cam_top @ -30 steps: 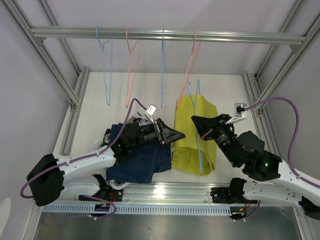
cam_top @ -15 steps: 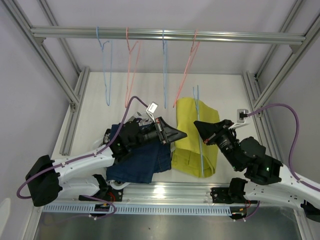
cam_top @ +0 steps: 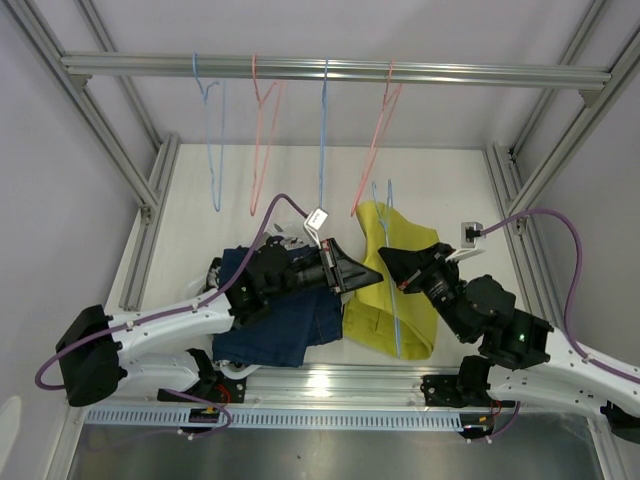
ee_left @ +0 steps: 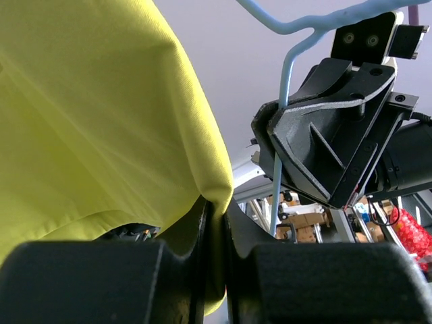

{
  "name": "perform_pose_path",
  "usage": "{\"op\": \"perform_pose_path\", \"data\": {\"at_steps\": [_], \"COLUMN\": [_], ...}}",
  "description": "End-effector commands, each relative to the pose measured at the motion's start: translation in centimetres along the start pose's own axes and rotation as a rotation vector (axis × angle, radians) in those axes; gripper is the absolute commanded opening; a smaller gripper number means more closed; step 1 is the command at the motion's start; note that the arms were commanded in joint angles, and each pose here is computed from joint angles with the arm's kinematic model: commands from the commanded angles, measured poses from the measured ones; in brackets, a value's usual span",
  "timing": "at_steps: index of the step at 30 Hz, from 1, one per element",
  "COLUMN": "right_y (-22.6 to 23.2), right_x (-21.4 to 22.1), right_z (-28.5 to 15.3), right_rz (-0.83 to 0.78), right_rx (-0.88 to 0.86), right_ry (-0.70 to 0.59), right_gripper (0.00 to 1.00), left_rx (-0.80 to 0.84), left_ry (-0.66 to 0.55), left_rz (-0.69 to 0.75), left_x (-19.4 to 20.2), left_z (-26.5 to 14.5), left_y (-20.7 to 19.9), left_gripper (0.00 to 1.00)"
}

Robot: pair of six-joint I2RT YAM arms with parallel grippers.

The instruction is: Remove the trousers from the hanger

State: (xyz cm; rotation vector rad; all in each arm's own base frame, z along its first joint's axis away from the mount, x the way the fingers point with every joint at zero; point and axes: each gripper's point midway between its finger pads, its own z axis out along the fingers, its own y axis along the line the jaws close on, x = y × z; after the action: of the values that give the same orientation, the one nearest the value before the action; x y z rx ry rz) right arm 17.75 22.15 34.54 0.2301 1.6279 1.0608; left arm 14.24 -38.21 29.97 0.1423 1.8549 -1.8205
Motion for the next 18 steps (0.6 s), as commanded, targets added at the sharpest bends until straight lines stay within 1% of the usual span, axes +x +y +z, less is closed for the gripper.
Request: {"op": "perform_pose_path", "data": {"at_steps": [1, 7, 11, 14, 15, 17, 18], "right_y": [2.1, 3.1, 3.2, 3.1, 3.1, 2.7, 2.4], "right_x": [-2.1, -2.0, -1.2, -1.0, -1.0, -1.0, -1.2], "right_z": [-0.3, -0.2, 0.3, 0.4, 0.3, 0.3, 0.0], "right_rz": [0.099, 0.142, 0.140, 0.140, 0.140, 0.130, 0.129], "right_rx": [-0.074, -0.119, -0.115, -0.116, -0.113, -0.097, -0.090], "right_ry": [-0.059, -0.055, -0.038, -0.035, -0.036, -0.037, -0.038], "right_gripper": [0.00, 0.00, 0.00, 0.00, 0.00, 0.00, 0.00], "left_rx": [0.106, 0.093, 0.090, 0.094, 0.100, 0.111, 0.121], "left_ry": [-0.030, -0.009, -0.003, -0.006, -0.004, 0.004, -0.009], "left_rz": [0.064, 0.103, 0.123, 0.147, 0.153, 0.180, 0.219], "left_x": [-1.2, -0.8, -0.6, -0.7, -0.7, -0.8, -1.4], "left_z": [0.4, 0.8, 0.6, 0.1, 0.0, -0.6, -0.9], "left_y": [-4.0, -4.4, -4.4, -4.7, -5.0, -5.8, -6.8], "left_gripper": [0.13, 0.13, 0.13, 0.09, 0.05, 0.01, 0.01]}}
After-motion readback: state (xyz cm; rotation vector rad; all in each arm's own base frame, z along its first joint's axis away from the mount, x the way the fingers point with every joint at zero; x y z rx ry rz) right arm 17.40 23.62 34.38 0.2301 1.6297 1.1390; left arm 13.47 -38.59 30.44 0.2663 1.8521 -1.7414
